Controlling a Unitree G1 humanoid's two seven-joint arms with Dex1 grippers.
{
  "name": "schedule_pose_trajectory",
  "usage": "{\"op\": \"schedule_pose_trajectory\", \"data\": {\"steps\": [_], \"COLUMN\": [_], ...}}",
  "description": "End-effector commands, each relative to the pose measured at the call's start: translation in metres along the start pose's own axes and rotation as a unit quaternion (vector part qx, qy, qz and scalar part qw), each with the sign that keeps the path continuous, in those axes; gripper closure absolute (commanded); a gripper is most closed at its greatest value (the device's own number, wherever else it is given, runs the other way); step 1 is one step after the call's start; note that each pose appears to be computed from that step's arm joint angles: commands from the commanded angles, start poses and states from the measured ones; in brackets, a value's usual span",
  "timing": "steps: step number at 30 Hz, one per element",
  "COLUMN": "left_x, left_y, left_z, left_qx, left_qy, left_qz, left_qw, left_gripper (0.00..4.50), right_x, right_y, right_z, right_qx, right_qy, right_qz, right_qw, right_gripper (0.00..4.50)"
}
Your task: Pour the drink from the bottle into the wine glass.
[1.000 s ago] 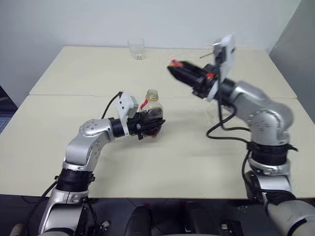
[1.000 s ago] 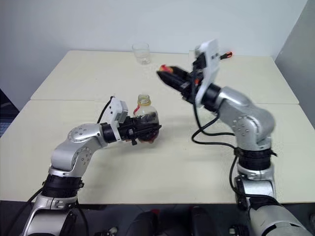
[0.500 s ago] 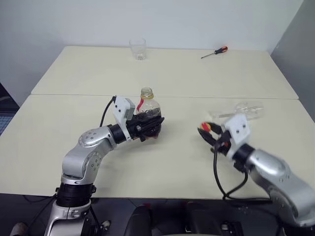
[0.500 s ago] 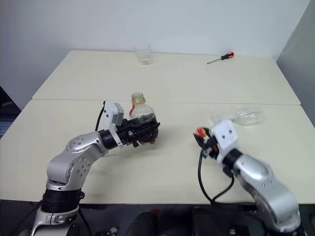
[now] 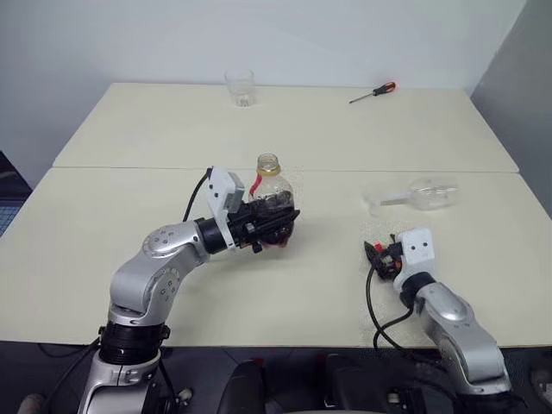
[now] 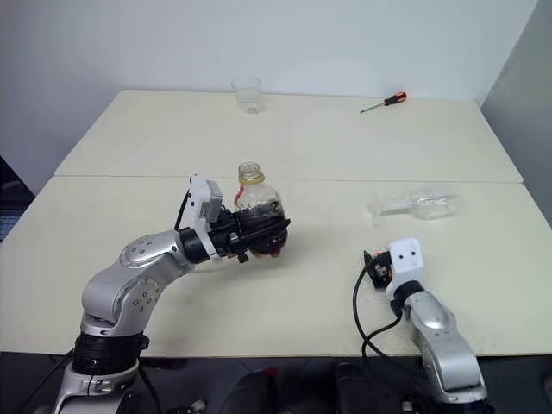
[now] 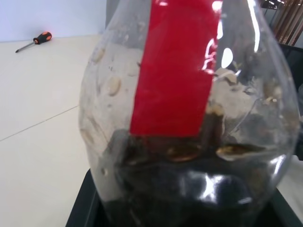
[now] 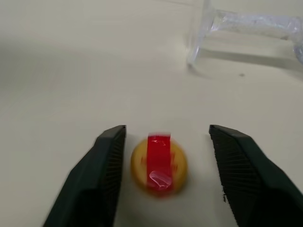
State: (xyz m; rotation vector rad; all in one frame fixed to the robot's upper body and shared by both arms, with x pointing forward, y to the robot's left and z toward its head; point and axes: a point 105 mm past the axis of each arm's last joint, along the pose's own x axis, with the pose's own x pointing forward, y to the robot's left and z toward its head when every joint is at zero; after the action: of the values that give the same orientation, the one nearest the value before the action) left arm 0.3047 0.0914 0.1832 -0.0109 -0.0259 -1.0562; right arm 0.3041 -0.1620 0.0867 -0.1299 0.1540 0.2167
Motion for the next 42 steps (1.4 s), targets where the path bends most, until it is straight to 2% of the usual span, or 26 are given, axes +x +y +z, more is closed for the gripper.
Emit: {"op": "schedule_pose_trajectory", "data": {"steps": [1,6,12,16,18,25,28,33,42], "left_x": [-0.001,-0.009,-0.024,-0.039,-0.048,-0.1,-0.117,-0.135,-0.134], "left_y": [-0.003,0.008,0.029,0.059,0.078,0.157,0.175,0.193,0.203], "left_z": [0.016,0.019,0.018,0.02,0.02,0.044,0.047,0.037,0.004], "left_qx": [0.025,0.018,0.0,0.01,0.029,0.111,0.13,0.133,0.078], "left_qy": [-0.021,-0.024,-0.029,-0.033,-0.032,-0.049,-0.054,-0.072,-0.099], "left_qz": [-0.008,0.026,0.107,0.198,0.249,0.435,0.471,0.516,0.523], "left_qw": [0.999,0.999,0.994,0.98,0.968,0.892,0.871,0.843,0.843], "left_gripper": [2.51,2.51,2.51,2.51,2.51,2.51,2.51,2.51,2.51], "right_x": [-0.003,-0.018,-0.049,-0.061,-0.061,-0.046,-0.036,-0.018,-0.008], "right_y": [-0.007,0.003,0.028,0.053,0.066,0.101,0.112,0.12,0.126], "right_z": [0.014,0.035,0.076,0.105,0.117,0.156,0.161,0.153,0.149], "right_qx": [0.001,0.005,-0.005,-0.057,-0.067,-0.075,-0.08,-0.083,-0.076], "right_qy": [-0.022,-0.037,-0.07,-0.103,-0.117,-0.155,-0.155,-0.151,-0.153], "right_qz": [-0.004,0.035,0.122,0.226,0.271,0.362,0.38,0.382,0.366], "right_qw": [1.0,0.999,0.99,0.967,0.953,0.916,0.908,0.908,0.915], "right_gripper": [0.02,0.02,0.02,0.02,0.02,0.02,0.02,0.02,0.02]}}
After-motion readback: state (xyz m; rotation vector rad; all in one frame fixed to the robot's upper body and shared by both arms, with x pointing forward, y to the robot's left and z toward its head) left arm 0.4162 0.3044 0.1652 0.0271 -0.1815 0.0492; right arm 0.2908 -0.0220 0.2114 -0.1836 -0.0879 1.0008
